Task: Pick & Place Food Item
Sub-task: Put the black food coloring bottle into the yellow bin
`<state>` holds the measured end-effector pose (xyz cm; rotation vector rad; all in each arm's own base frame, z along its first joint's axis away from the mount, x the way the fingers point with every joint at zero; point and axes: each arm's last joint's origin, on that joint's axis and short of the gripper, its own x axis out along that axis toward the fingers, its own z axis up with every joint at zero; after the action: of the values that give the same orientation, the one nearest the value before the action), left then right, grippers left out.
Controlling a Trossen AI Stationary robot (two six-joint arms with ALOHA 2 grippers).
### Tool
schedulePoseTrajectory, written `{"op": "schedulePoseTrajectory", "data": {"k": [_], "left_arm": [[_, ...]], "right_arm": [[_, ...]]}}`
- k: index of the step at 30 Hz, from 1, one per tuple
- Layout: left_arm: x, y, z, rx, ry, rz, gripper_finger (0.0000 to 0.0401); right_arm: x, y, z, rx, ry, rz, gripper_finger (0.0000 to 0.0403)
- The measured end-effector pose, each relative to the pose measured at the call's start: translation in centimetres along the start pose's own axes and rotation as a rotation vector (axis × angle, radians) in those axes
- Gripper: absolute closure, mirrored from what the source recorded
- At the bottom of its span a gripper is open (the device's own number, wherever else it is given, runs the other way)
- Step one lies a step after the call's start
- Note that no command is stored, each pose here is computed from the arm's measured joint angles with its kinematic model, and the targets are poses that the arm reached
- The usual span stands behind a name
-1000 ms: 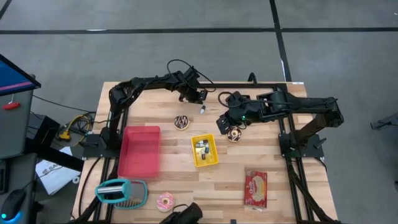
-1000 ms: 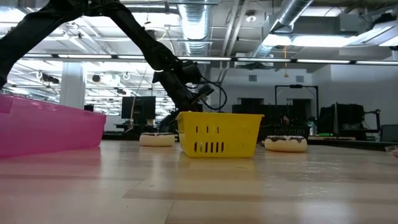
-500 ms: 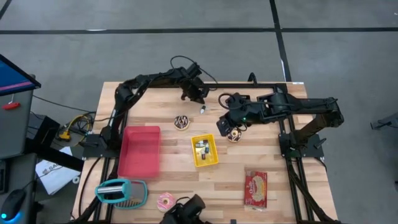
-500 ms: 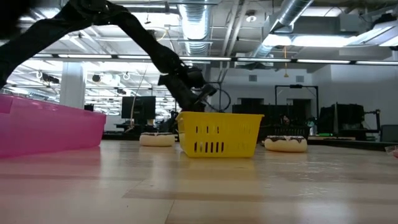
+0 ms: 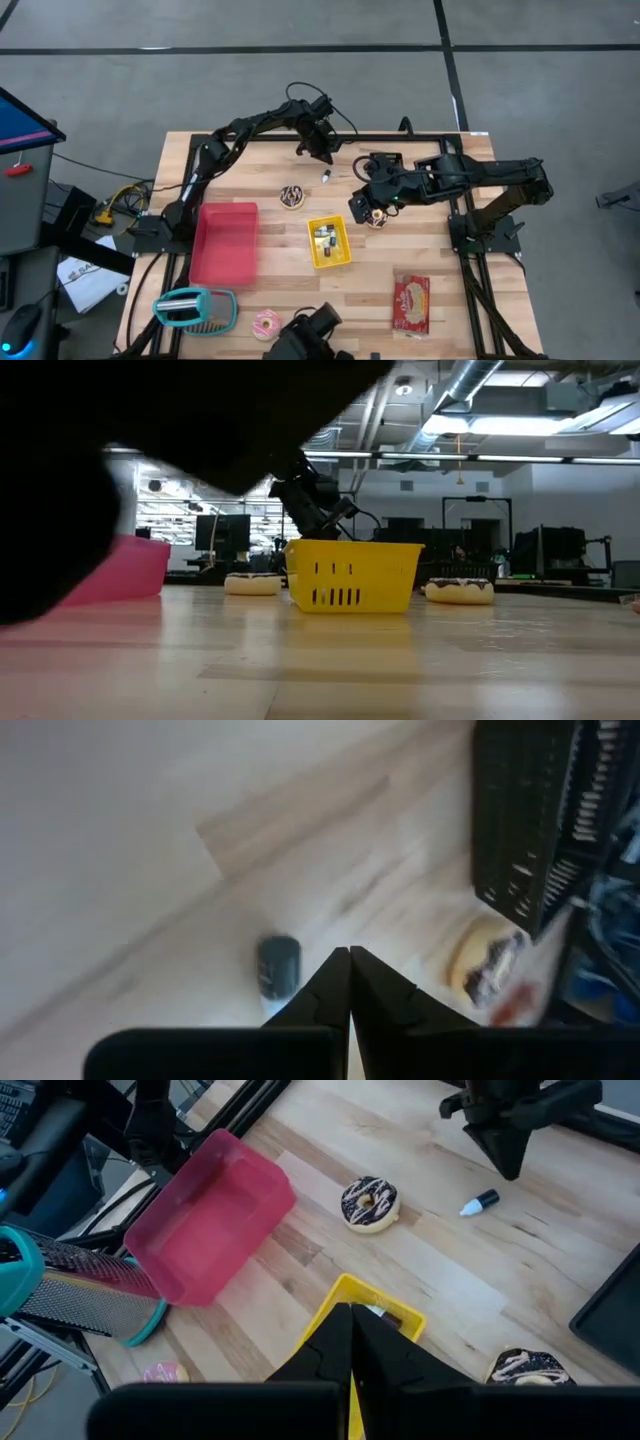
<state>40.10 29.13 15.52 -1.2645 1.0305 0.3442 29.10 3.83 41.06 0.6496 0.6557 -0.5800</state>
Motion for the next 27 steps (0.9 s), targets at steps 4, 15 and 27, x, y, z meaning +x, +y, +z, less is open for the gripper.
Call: {"op": "schedulePoseTrajectory", "data": {"k": [4,15,27], "left_arm": [[0.4,1.6,0.0,-0.084,0.109,-0.039,0.0401],[-0.1,2.5,-0.4,-0.074,0.185,-0.046,0.0401],[-11.7,-6.6,-5.8,0.36,-0.038,-0.102,0.0401]], "right_arm": [[0.0,0.2,0.1,0.009,-0.014,0.018,0.0403],[0.0,0.3,0.5,-0.005,-0.053,0.022,0.0403],[4.7,-6.8,0.1,0.082,0.118,-0.432,0.0403]]}}
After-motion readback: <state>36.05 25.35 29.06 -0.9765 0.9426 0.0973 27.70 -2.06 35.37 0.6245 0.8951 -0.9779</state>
